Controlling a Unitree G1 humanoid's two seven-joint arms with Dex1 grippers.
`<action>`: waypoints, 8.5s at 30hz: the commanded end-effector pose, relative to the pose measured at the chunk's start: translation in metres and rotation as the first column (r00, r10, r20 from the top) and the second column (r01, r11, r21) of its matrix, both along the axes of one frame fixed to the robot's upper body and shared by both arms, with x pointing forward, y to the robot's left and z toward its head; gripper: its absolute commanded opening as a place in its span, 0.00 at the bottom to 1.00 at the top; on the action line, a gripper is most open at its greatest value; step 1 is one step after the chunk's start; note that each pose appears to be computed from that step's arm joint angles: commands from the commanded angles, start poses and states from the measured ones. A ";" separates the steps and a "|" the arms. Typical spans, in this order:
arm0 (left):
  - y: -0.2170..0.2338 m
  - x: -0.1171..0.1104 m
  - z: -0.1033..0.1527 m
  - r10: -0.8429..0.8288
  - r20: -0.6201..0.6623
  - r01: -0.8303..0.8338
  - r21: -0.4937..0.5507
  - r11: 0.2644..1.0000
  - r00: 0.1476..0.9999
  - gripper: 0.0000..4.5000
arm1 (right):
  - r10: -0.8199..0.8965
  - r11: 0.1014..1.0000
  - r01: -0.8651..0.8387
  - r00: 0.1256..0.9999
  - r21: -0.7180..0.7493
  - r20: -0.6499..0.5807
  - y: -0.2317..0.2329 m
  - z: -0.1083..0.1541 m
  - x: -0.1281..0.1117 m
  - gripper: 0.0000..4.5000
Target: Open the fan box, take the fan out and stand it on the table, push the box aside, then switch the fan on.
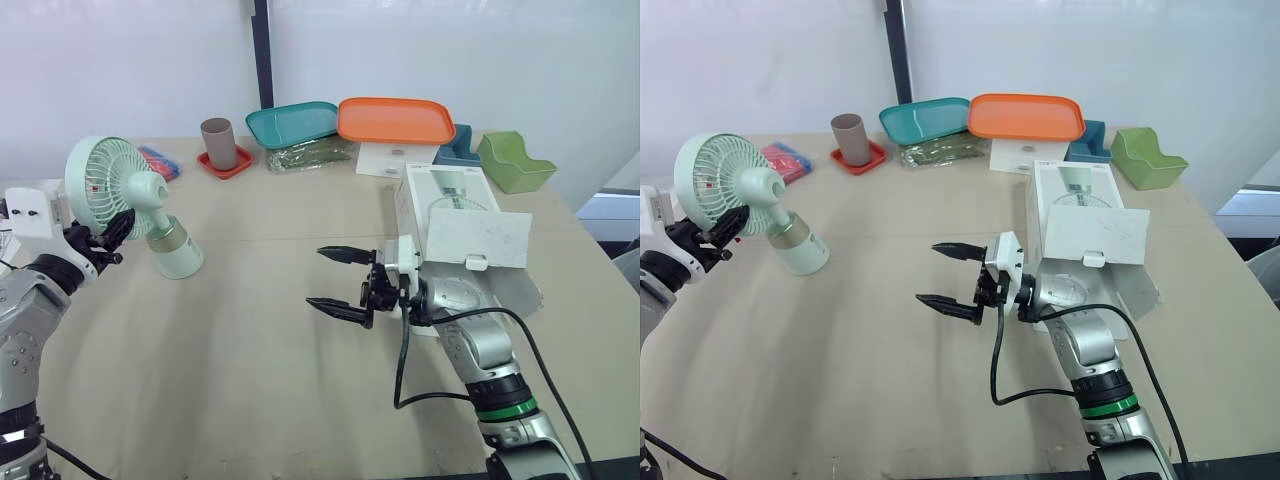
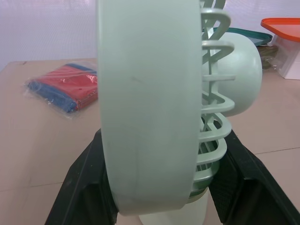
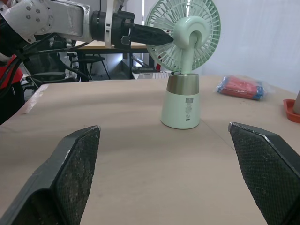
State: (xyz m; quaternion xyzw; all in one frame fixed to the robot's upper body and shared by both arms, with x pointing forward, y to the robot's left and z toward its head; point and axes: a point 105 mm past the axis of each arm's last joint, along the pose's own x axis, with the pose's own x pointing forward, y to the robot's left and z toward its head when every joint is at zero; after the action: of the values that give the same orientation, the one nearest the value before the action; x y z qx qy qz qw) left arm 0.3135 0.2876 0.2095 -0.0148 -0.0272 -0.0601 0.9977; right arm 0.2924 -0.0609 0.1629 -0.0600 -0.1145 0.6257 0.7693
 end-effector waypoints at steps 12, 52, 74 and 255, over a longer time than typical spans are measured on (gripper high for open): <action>-0.104 -0.003 0.046 -0.402 0.112 0.385 0.148 0.911 0.909 0.47 | -0.163 0.987 0.163 0.987 0.014 -0.001 0.018 0.049 0.022 1.00; -0.165 -0.001 0.025 -0.602 0.103 0.593 0.109 0.798 0.792 0.45 | -0.455 0.890 0.446 0.871 -0.090 -0.186 0.043 0.044 0.033 0.56; -0.169 -0.003 0.024 -0.598 0.098 0.592 0.086 0.801 0.795 0.45 | -0.463 0.887 0.449 0.859 -0.110 -0.221 0.048 0.035 0.038 0.07; -0.134 -0.079 -0.084 -0.816 -0.276 0.861 0.148 0.486 0.508 0.02 | 0.295 0.955 -0.294 0.956 -0.031 0.009 0.010 0.055 0.009 0.07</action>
State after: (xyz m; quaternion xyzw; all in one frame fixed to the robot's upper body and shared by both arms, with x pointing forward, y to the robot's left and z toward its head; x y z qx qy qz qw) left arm 0.2340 0.1578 0.1148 0.1002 0.1038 -0.5362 0.8316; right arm 0.2995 -0.0497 0.2012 -0.0481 -0.0832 0.7301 0.6765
